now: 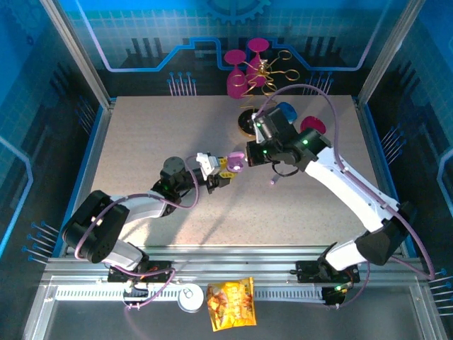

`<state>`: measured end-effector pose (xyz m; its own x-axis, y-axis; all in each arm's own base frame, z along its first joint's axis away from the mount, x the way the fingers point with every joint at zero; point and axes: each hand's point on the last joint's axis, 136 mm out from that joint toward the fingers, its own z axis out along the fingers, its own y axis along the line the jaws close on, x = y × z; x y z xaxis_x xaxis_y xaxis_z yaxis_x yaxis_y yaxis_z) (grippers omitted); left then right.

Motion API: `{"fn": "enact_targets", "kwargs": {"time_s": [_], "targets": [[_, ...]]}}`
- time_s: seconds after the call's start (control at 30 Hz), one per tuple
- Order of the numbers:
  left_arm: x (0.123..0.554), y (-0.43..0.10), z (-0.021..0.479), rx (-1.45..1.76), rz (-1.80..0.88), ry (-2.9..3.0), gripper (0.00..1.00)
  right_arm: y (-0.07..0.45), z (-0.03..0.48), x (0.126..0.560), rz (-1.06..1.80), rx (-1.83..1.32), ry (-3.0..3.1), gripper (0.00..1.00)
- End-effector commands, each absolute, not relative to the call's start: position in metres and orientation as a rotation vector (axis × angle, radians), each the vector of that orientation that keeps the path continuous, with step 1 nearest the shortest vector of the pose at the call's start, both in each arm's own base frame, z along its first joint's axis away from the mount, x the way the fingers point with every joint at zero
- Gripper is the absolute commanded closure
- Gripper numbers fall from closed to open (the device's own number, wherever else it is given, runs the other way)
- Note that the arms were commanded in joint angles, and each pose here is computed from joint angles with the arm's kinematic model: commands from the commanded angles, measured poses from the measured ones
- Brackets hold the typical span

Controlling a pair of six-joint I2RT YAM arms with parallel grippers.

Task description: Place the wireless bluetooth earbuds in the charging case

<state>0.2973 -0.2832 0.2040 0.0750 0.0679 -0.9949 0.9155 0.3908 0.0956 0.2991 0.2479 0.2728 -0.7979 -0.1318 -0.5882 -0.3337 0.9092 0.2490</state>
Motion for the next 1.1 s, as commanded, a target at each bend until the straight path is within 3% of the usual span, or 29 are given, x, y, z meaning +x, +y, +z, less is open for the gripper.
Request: {"fn": "enact_targets", "kwargs": {"time_s": [0.0,0.67,1.07], "targets": [[0.296,-0.286,0.216,1.021,-0.765,1.308,0.79,0.270,0.281,0.303,0.486,-0.402,2.446,1.00],[0.297,-0.286,0.236,0.971,-0.794,1.304,0.79,0.295,0.249,0.305,0.417,-0.491,2.510,1.00],[0.298,-0.286,0.234,0.949,-0.800,1.312,0.79,0.286,0.292,0.291,0.488,-0.502,2.359,1.00]]}}
